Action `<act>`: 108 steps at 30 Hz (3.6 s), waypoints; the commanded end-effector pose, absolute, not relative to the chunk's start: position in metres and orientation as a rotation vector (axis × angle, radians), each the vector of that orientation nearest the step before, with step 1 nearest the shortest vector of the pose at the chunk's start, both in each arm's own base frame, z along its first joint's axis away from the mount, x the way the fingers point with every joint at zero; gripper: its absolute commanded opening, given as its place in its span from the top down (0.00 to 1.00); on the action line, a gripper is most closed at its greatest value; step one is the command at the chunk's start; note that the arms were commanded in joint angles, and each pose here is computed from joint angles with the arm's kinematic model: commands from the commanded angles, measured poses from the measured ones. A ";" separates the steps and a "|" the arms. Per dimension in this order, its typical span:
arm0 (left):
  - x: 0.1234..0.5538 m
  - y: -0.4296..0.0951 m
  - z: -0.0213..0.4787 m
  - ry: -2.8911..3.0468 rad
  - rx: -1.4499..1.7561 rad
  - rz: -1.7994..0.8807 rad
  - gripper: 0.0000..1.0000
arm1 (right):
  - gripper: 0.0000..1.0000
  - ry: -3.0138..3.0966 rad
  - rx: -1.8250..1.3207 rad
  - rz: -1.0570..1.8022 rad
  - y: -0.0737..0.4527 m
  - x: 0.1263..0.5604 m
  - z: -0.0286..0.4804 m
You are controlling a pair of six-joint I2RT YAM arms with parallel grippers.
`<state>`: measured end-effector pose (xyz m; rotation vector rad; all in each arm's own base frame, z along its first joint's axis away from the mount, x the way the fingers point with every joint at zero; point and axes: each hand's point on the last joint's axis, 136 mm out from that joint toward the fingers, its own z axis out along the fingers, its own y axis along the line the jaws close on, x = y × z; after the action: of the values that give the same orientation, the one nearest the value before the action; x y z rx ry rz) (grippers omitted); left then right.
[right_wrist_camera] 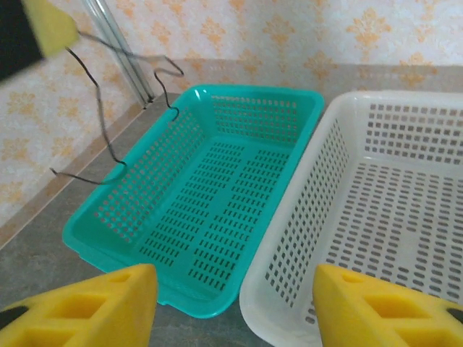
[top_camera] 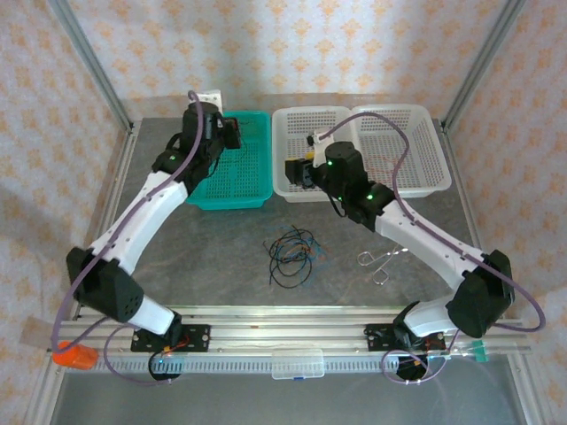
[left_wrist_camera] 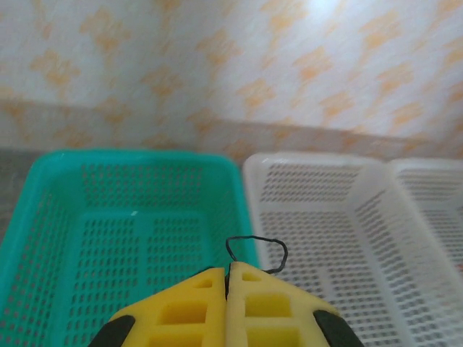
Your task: Untangle the cables
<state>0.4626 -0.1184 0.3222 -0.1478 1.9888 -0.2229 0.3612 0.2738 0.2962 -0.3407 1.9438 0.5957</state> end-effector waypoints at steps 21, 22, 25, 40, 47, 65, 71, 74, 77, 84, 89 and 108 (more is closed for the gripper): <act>0.533 -0.077 0.165 2.224 -0.481 -0.203 0.92 | 0.36 2.370 -0.046 0.519 0.220 0.308 0.179; 0.534 -0.075 0.161 2.229 -0.493 -0.204 0.87 | 0.37 2.391 -0.049 0.510 0.219 0.305 0.173; 0.534 -0.076 0.161 2.228 -0.498 -0.221 0.69 | 0.42 2.456 -0.064 0.479 0.215 0.296 0.155; 0.446 -0.139 0.249 2.118 -0.170 -0.328 0.28 | 0.63 2.696 -0.147 0.392 0.200 0.258 0.100; 0.369 -0.202 0.228 2.136 -0.057 -0.569 0.30 | 0.69 2.803 -0.038 0.448 0.205 0.238 0.076; 0.278 -0.272 0.137 2.253 0.138 -0.796 0.31 | 0.64 2.930 0.144 0.688 0.228 0.184 0.058; 0.277 -0.271 0.132 2.264 0.156 -0.778 0.31 | 0.64 2.962 0.101 0.684 0.240 0.175 0.049; 0.277 -0.269 0.131 2.264 0.158 -0.766 0.31 | 0.64 2.983 0.088 0.650 0.242 0.172 0.041; 0.276 -0.269 0.131 2.265 0.160 -0.765 0.31 | 0.64 3.000 0.104 0.612 0.240 0.172 0.035; 0.275 -0.273 0.126 2.277 0.185 -0.762 0.31 | 0.82 2.885 0.117 0.573 0.235 0.190 0.057; 0.270 -0.284 0.117 2.301 0.233 -0.796 0.25 | 1.00 2.741 0.073 0.497 0.224 0.211 0.088; 0.270 -0.297 0.077 2.383 0.278 -0.716 0.01 | 1.00 2.429 -0.181 0.725 0.246 0.229 0.180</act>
<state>0.2587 -0.2950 0.0721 0.3016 2.4198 -0.7525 0.2240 0.2382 0.1531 -0.1314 2.5167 0.6586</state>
